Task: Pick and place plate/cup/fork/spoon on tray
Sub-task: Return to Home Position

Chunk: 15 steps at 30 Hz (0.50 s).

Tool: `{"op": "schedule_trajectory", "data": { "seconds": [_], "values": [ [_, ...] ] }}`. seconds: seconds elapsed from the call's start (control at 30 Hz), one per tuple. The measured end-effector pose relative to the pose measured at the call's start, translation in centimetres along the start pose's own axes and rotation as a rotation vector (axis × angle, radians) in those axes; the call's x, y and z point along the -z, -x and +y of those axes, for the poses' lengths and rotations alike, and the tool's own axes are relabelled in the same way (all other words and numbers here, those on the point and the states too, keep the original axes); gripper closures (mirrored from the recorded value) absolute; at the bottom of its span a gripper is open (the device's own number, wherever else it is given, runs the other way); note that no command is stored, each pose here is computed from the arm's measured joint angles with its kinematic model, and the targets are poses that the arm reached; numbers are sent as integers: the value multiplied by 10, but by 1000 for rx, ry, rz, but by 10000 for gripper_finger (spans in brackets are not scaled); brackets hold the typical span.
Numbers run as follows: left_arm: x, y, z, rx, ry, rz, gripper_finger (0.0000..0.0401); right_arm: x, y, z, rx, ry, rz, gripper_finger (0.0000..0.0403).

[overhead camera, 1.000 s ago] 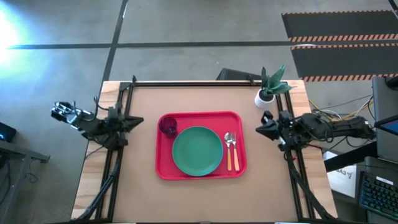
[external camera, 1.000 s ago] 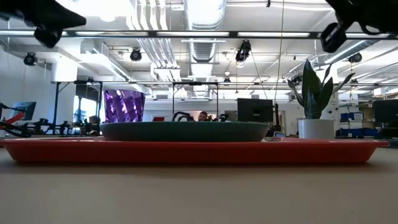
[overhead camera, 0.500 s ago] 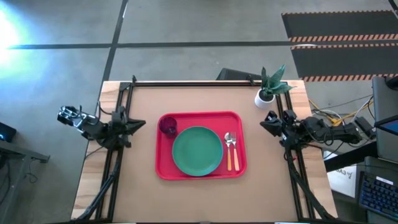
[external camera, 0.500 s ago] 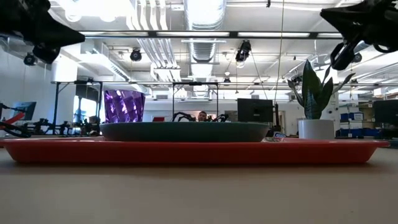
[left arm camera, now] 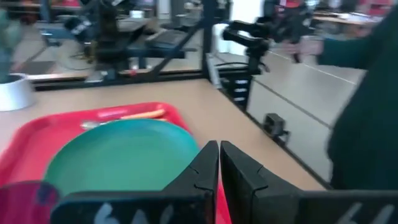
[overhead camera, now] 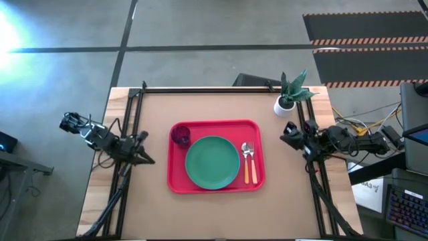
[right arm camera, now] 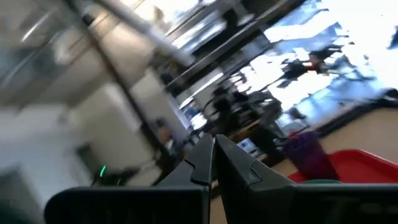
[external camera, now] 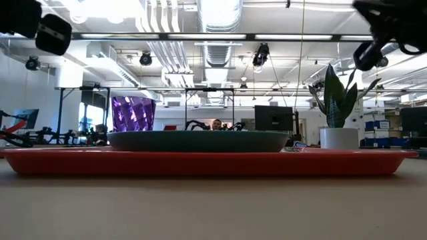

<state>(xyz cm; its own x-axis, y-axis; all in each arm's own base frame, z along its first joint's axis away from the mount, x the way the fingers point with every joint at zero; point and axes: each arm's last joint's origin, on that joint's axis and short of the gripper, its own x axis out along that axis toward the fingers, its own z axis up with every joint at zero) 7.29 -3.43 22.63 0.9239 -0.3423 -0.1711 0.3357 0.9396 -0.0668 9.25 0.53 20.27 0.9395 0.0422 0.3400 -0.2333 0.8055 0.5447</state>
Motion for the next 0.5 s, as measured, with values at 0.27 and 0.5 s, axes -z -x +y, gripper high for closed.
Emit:
{"op": "schedule_trajectory", "data": {
  "seconds": [0.27, 0.5],
  "values": [
    [12, 4, -4, 194, -139, -40, 401, 9, 4, 11, -458, 361, 218, 394],
    [29, -2, -5, 256, -126, -2, 401, 28, 7, -4, -332, 375, 435, 394]
  ]
}}
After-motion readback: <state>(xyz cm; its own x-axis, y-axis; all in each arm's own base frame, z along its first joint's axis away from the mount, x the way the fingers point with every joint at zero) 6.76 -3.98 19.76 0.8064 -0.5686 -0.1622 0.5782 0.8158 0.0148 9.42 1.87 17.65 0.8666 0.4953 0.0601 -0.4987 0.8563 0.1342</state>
